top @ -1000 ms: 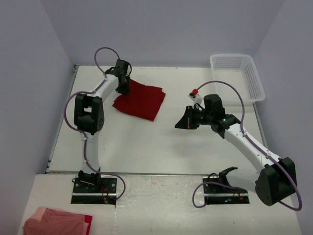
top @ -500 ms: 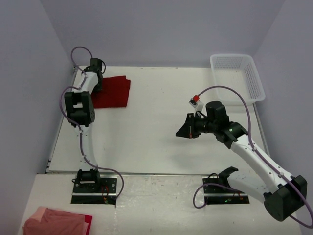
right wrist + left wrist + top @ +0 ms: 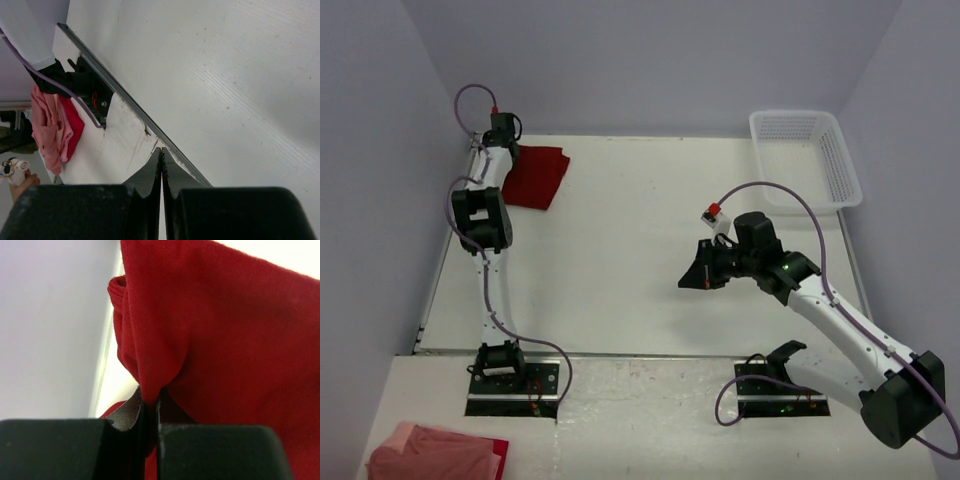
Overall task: Fold and stack the t-shirts
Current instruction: Put the neatly folded tshirt into the corner of the board with the left arm
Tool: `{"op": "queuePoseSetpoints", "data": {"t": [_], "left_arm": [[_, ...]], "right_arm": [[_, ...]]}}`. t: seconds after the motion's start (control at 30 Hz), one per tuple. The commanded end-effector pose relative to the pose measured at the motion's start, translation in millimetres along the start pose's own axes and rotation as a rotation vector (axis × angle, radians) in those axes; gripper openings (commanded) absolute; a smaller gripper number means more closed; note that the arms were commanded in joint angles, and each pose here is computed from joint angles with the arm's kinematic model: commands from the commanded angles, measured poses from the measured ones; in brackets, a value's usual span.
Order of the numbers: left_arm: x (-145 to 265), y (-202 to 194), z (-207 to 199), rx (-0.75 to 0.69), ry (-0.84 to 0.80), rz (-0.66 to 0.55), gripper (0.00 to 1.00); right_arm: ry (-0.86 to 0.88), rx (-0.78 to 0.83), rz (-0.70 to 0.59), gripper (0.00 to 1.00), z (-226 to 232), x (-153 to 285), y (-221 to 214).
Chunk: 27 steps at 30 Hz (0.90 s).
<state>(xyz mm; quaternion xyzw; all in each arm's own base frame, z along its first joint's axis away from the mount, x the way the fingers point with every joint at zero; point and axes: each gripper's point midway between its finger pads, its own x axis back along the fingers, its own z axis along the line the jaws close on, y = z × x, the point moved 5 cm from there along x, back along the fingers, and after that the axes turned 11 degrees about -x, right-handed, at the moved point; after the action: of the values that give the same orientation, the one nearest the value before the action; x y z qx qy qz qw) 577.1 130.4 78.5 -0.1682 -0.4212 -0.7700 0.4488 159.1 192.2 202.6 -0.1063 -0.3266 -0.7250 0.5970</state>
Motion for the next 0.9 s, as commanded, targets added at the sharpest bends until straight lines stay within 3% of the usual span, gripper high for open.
{"op": "queuePoseSetpoints", "data": {"t": [0.0,0.43,0.47,0.53,0.6,0.73,0.87], "left_arm": [[-10.3,19.2,45.5,0.089,0.103,-0.088,0.00],[-36.3,28.7,29.0,0.118,0.041,-0.179,0.00],[-36.4,26.8,27.7,0.118,0.038,-0.177,0.11],[-23.6,35.9,39.4,0.159,0.068,-0.212,0.43],[-18.4,30.7,35.1,0.180,0.046,-0.238,0.98],[51.3,56.1,72.0,0.317,0.143,-0.410,1.00],[119.4,72.4,81.1,0.360,0.225,-0.549,1.00]], "right_arm": [[-0.025,0.015,-0.001,0.00,-4.7,-1.8,-1.2],[-0.062,-0.020,-0.016,0.00,-6.9,-6.2,6.6],[-0.063,-0.024,-0.011,0.00,-8.2,-8.4,6.1],[-0.055,-0.039,0.004,0.00,-10.1,-11.8,3.2],[-0.037,-0.046,0.008,0.00,-7.4,-14.9,3.2],[-0.017,-0.045,0.022,0.00,-4.1,-21.5,-2.5],[-0.003,-0.034,0.026,0.00,2.3,-23.4,-9.9]]}}
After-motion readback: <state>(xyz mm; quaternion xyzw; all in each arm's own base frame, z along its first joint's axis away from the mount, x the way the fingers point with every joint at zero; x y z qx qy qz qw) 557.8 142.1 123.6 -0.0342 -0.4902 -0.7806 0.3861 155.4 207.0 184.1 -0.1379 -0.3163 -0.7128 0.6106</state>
